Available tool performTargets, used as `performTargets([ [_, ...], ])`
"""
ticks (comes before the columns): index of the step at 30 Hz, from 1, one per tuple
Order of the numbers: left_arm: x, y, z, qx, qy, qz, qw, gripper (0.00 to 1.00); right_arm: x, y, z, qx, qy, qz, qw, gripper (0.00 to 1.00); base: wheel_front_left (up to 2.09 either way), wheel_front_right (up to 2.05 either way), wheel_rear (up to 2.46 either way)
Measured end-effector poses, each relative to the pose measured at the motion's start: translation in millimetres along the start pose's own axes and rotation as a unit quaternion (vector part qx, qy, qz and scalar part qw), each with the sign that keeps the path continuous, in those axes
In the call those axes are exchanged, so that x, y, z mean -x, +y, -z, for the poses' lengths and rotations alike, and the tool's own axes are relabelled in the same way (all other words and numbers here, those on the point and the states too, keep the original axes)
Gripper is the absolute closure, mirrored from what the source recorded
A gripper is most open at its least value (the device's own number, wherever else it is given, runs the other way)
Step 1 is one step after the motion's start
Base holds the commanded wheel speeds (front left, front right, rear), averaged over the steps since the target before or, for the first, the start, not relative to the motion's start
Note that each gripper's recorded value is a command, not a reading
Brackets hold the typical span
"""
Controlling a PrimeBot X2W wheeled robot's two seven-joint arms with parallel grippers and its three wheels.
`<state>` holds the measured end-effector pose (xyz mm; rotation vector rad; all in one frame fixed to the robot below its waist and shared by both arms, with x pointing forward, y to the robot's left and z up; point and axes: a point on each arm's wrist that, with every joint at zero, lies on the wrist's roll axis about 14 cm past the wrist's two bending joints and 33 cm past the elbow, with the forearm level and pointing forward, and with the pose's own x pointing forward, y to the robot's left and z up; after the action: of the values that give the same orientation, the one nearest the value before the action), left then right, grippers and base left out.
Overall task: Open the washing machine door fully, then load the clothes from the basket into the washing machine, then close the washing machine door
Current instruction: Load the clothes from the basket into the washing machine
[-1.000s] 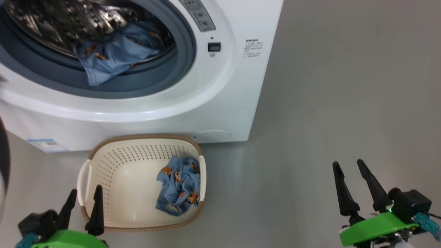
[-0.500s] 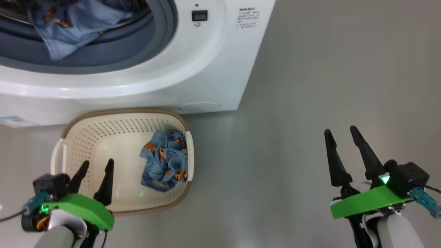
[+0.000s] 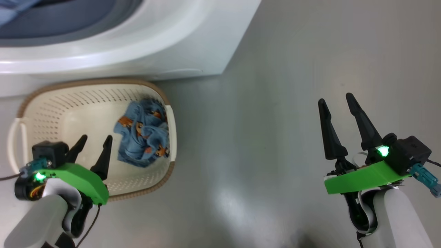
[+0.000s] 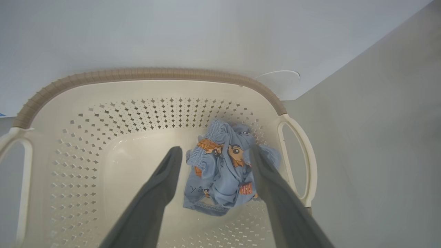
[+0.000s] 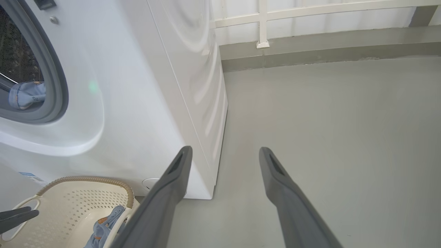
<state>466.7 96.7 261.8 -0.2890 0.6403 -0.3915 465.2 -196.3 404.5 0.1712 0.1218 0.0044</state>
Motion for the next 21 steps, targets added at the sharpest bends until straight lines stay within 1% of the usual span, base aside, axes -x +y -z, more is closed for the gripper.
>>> performTargets([
  [14, -43.8, -0.8, 53.1, -0.014, 0.093, 0.05, 0.994, 0.0, -16.7, -7.1, 31.8, 0.006, 0.03, 0.001, 1.0, 0.0, 0.0, 0.0, 0.0],
  [21, -59.5, -3.0, 76.6, -0.008, 0.129, 0.069, 0.989, 0.0, -19.4, -14.9, 46.5, 0.011, 0.045, 0.008, 0.999, 0.0, 0.0, 0.0, 0.0],
])
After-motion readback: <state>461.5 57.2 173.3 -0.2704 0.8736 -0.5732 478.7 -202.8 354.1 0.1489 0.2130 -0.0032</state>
